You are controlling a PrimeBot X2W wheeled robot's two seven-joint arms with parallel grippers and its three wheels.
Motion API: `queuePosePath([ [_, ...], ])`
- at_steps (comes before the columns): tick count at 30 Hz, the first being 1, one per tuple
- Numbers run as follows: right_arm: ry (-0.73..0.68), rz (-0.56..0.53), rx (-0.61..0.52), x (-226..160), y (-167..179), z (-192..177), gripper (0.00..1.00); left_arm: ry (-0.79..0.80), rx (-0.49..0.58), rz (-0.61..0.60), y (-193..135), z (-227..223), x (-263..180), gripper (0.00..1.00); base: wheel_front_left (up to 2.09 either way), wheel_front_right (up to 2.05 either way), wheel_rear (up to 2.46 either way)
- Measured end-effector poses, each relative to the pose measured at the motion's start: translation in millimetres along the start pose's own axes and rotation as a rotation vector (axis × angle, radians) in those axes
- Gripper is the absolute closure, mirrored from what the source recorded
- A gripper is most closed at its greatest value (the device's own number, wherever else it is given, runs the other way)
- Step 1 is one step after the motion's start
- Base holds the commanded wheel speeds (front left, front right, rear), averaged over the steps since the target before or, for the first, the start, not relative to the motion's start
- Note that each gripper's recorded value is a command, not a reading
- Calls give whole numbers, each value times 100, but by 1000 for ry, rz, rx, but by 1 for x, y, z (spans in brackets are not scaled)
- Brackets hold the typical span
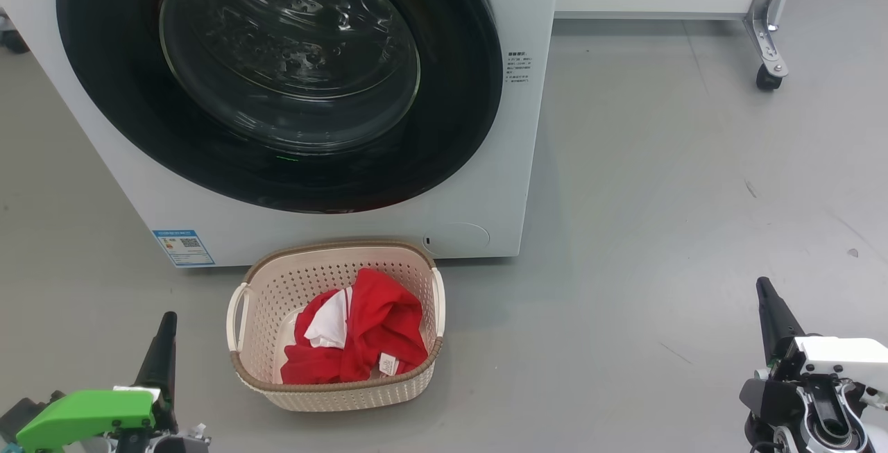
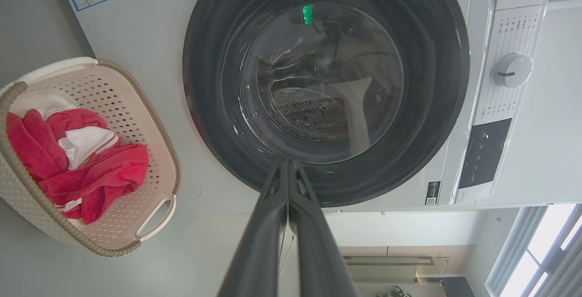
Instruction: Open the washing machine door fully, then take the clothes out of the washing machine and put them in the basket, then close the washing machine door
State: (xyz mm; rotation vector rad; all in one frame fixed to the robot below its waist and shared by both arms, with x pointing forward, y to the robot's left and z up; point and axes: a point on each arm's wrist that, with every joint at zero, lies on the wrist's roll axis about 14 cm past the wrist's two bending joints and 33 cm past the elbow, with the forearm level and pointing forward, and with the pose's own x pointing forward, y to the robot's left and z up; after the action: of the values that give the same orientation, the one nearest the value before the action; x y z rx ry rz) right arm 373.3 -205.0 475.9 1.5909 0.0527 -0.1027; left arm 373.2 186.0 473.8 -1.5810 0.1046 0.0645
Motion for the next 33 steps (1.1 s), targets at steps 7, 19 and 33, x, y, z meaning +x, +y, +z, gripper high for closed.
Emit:
queuePosePath([
  [7,0,0,0,0,0,0,100,-1,-1,-1,0,0,0,100,0,0,0],
  [19,-1,0,0,0,0,0,100,-1,-2,-1,0,0,0,100,0,0,0],
  [33,-3,1,0,0,0,1,100,2,-3,-2,-1,0,0,100,0,0,0],
])
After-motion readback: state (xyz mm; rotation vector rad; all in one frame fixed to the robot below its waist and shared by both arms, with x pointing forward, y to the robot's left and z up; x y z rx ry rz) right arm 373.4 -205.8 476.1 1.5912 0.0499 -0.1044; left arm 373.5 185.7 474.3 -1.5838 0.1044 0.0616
